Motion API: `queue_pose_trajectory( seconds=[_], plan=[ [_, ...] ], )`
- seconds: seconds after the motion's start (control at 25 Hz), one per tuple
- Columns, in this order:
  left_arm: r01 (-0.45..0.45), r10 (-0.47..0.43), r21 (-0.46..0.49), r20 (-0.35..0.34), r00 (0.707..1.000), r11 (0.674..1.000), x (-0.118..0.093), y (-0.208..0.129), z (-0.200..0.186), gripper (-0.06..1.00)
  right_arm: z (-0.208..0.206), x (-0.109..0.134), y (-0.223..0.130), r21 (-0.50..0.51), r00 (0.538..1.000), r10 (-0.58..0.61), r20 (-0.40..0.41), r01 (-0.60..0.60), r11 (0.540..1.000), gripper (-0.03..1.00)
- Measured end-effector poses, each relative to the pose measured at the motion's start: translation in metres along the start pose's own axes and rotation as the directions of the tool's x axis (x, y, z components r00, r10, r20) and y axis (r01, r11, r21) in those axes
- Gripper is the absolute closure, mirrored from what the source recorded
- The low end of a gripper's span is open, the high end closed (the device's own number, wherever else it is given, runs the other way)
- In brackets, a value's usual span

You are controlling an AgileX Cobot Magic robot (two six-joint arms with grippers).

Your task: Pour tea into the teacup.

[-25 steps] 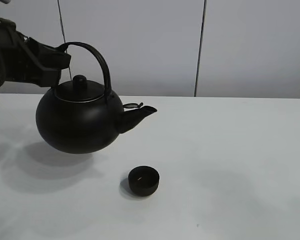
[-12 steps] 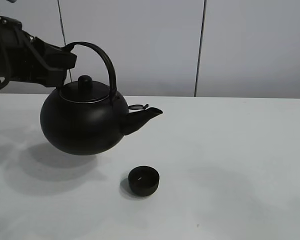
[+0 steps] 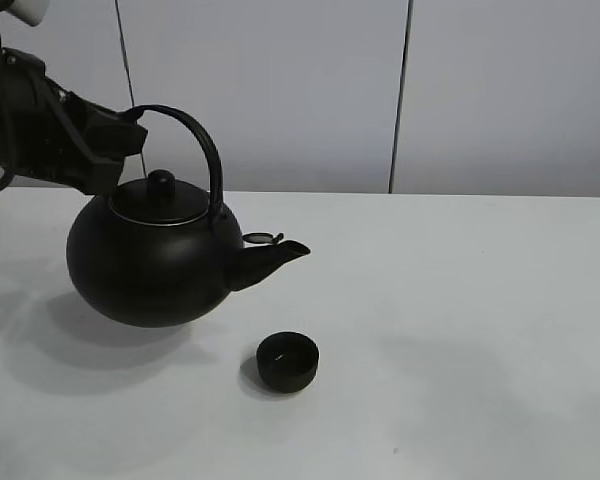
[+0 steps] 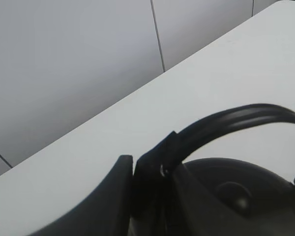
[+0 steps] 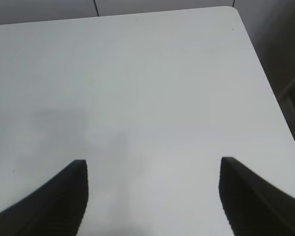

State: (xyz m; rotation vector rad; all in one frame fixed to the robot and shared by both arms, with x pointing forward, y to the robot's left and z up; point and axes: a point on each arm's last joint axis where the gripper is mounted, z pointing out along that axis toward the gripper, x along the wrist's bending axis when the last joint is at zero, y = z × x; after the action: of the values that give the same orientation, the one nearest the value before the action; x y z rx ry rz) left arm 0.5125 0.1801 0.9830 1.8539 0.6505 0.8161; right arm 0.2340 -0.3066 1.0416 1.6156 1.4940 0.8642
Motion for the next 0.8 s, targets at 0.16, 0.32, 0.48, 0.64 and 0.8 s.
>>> queue_pose_trajectory(
  seconds=[0.16,0.32,0.48,0.64,0.8],
  plan=[
    [-0.002,0.002,-0.001,0.001,1.0,1.0,-0.0001,0.0001,0.0,0.8,0.0,0.0,0.0,0.0,1.0,0.0,0.0,0.0,1.0,0.45],
    [-0.001,0.001,0.005,0.004,1.0,1.0,-0.0014,-0.0025,-0.001,0.8,0.0,0.0,0.0,0.0,1.0,0.0,0.0,0.0,1.0,0.45],
    [-0.039,0.039,0.021,0.009,0.999,0.999,-0.0031,-0.0062,-0.0022,0.8,0.0,0.0,0.0,0.0,1.0,0.0,0.0,0.0,1.0,0.45],
    [-0.075,0.074,0.025,0.012,0.997,0.997,-0.0039,-0.008,-0.0028,0.8,0.0,0.0,0.0,0.0,1.0,0.0,0.0,0.0,1.0,0.45],
    [-0.079,0.079,0.031,0.013,0.997,0.996,-0.0041,-0.0088,-0.0031,0.8,0.0,0.0,0.0,0.0,1.0,0.0,0.0,0.0,1.0,0.45]
  ],
)
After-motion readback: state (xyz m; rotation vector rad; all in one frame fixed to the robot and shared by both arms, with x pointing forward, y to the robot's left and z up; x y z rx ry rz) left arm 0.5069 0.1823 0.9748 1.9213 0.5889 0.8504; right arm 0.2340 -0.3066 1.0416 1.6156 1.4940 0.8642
